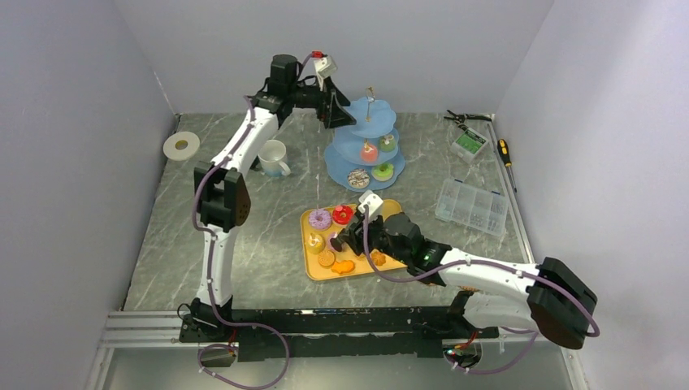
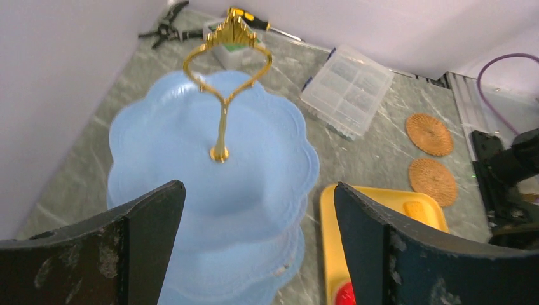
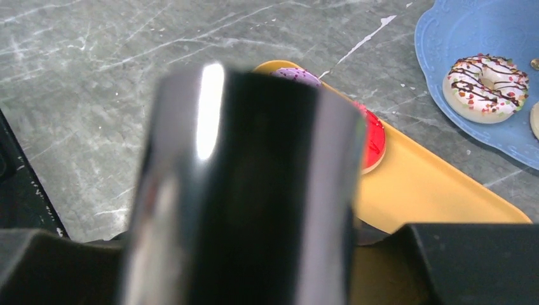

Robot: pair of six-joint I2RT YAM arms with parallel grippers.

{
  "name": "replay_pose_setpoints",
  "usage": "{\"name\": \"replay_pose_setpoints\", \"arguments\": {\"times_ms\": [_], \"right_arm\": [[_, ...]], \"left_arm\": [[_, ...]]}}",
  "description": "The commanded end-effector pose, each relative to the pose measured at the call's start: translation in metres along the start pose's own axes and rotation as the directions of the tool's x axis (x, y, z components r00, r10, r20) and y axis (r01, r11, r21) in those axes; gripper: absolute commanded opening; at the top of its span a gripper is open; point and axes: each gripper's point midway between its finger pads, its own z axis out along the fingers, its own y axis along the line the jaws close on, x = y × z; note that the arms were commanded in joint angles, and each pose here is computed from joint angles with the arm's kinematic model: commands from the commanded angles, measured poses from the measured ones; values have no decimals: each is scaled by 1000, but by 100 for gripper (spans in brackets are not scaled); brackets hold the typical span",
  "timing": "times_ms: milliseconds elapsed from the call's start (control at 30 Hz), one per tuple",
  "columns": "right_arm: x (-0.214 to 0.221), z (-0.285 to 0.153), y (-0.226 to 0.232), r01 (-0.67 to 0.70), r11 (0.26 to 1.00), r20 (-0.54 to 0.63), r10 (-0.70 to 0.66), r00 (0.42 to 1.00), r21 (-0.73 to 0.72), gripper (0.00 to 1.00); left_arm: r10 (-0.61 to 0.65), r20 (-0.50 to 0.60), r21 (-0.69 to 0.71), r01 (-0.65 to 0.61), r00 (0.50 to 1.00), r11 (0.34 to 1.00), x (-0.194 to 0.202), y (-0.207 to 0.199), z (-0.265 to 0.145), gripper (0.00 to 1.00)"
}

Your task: Serve the afternoon tea

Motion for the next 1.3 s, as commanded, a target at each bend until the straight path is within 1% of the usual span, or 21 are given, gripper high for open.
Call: {"name": "replay_pose_setpoints", "arguments": {"times_ms": [0,33,167,300,400,500,600,700,867,967,1033,1067,1133,1167,1200,1233,1267], "right_arm": [[-24,-9,4,-36,999,74,36,997,-8,37],[-28,-12,4,-41,999,83,41,996,-6,37],[-37,-19,2,-55,998,104,54,993,5,37],[-44,-23,2,-57,998,113,56,992,9,36],[-48,-26,2,-67,998,122,66,990,10,36],[-49,-28,3,-78,997,126,76,989,5,36],[-47,-28,3,-82,997,118,81,990,5,36],[-44,-28,1,-88,996,113,86,990,14,36],[-42,-28,-1,-96,995,109,93,990,25,36],[-42,-28,-1,-96,995,105,93,990,27,36],[-42,-27,-1,-96,995,106,92,990,28,36],[-42,-27,-1,-97,995,105,94,990,30,36],[-42,-27,-1,-100,995,106,97,990,30,37],[-42,-27,-1,-101,994,104,98,990,31,36],[-42,-27,-1,-102,994,104,98,990,29,36],[-42,-27,-1,-104,994,106,100,989,30,36],[-42,-28,-1,-104,994,107,100,989,31,37]], "left_arm": [[162,139,50,-170,977,984,-48,-3,21,93],[145,150,52,-154,978,987,-49,0,24,93],[157,211,42,-169,965,985,-55,14,35,93],[178,231,60,-197,956,979,-50,14,47,91],[183,239,55,-201,954,978,-45,17,54,88],[184,247,53,-203,951,978,-42,21,56,81],[183,251,90,-211,950,973,-40,17,59,75],[188,252,141,-228,949,963,-37,9,64,73],[180,254,161,-225,950,961,-30,8,69,59],[181,260,155,-226,948,962,-30,10,70,55],[187,271,147,-232,944,962,-33,10,70,49],[189,276,141,-234,942,962,-35,11,70,44],[188,287,119,-229,939,966,-39,14,70,25],[187,289,113,-227,939,967,-40,14,71,19],[190,291,109,-230,937,967,-41,15,70,15],[192,293,106,-232,936,967,-42,15,70,13],[193,295,103,-232,936,967,-43,14,70,13]]}}
